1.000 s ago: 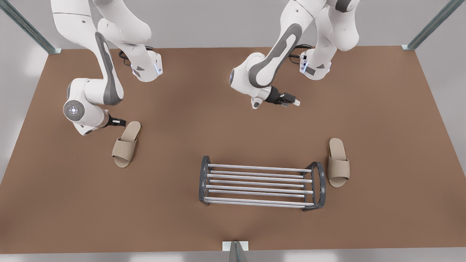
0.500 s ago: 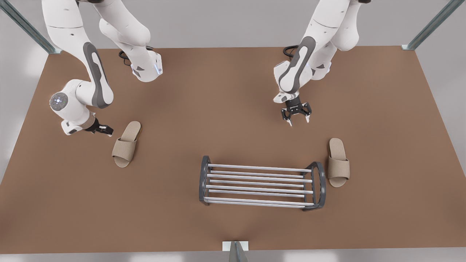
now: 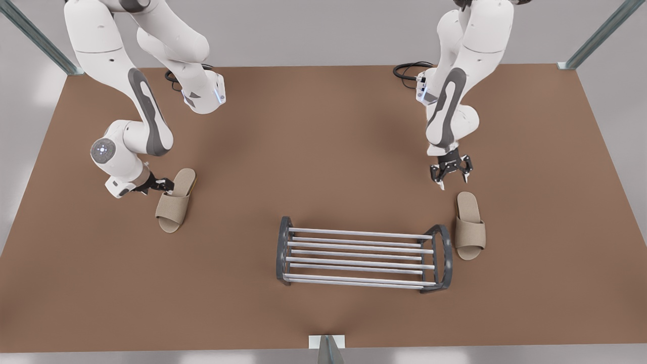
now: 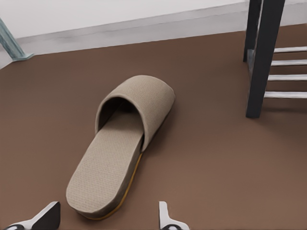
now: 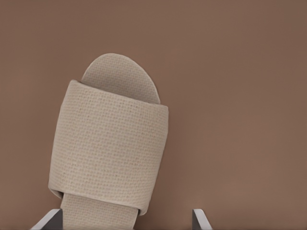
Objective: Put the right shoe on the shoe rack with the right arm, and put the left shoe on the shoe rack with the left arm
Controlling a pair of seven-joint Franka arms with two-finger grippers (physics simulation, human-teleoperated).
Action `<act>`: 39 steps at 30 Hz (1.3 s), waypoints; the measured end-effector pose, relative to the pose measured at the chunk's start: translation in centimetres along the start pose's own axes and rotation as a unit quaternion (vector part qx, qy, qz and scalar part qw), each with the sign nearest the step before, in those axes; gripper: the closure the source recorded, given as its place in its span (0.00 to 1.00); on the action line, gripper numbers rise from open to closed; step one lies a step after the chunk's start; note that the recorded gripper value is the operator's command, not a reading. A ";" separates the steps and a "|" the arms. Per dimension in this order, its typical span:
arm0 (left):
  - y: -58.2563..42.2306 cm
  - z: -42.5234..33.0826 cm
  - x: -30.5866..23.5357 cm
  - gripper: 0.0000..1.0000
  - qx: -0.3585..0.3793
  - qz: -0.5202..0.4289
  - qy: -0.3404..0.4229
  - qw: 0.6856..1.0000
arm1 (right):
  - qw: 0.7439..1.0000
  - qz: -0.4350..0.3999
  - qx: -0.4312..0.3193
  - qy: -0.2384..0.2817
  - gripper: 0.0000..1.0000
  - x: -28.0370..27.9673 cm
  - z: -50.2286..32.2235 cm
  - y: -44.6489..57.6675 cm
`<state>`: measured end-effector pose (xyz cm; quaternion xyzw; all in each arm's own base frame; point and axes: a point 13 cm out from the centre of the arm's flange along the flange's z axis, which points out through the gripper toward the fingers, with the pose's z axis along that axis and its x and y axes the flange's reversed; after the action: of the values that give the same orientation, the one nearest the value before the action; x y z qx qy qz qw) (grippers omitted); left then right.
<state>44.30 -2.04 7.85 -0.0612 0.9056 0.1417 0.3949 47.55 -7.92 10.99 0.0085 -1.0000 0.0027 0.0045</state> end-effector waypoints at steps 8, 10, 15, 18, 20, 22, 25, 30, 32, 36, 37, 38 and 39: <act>0.9 4.0 0.2 0.00 0.015 0.071 -0.003 0.997 | 1.000 -0.004 -0.004 0.004 0.00 -0.1 1.7 -1.1; -0.4 4.5 -0.7 0.00 0.024 0.084 -0.010 0.996 | 1.000 -0.006 -0.005 0.003 0.00 -0.2 1.9 -1.3; -0.6 6.2 -2.0 0.00 0.021 0.094 -0.010 0.995 | 1.000 -0.012 -0.006 0.002 0.00 -0.4 2.4 -1.6; -0.3 7.1 -2.9 0.00 0.018 0.088 -0.008 0.996 | 1.000 -0.016 -0.008 0.004 0.00 -0.6 3.2 -1.6; -0.6 7.5 -3.5 0.00 0.019 0.089 -0.006 0.996 | 1.000 -0.018 -0.009 0.004 0.00 -0.8 3.5 -1.7; -1.0 7.6 -3.8 0.00 0.022 0.089 -0.004 0.996 | 1.000 -0.020 -0.010 0.005 0.00 -0.9 3.9 -1.6; -1.8 8.0 -5.1 0.00 0.028 0.085 -0.006 0.996 | 1.000 -0.022 -0.011 0.004 0.00 -1.0 4.3 -1.7; -3.2 9.6 -6.6 0.00 0.035 0.079 -0.003 0.996 | 1.000 -0.025 -0.011 0.002 0.17 -1.2 4.5 -1.8; -3.3 10.2 -7.3 0.00 0.034 0.077 -0.004 0.996 | 1.000 -0.026 -0.012 0.002 0.23 -1.2 4.6 -1.8; -3.4 11.1 -7.9 0.00 0.032 0.081 0.000 0.996 | 1.000 -0.028 -0.012 0.001 0.44 -1.3 4.6 -1.8; -3.6 11.2 -7.9 0.00 0.033 0.083 0.001 0.996 | 1.000 -0.029 -0.011 0.001 0.49 -1.3 4.6 -1.9; -3.8 11.4 -8.0 0.00 0.033 0.084 0.001 0.996 | 1.000 -0.029 -0.011 0.000 0.57 -1.4 4.5 -1.9; -3.9 11.5 -8.1 0.00 0.034 0.085 0.001 0.996 | 0.999 -0.030 -0.011 -0.001 0.62 -1.6 4.4 -1.9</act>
<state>58.71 -2.29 5.55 0.0295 0.9124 0.1440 0.3819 49.10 -9.82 6.55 0.0383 -0.9992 -0.0085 0.0033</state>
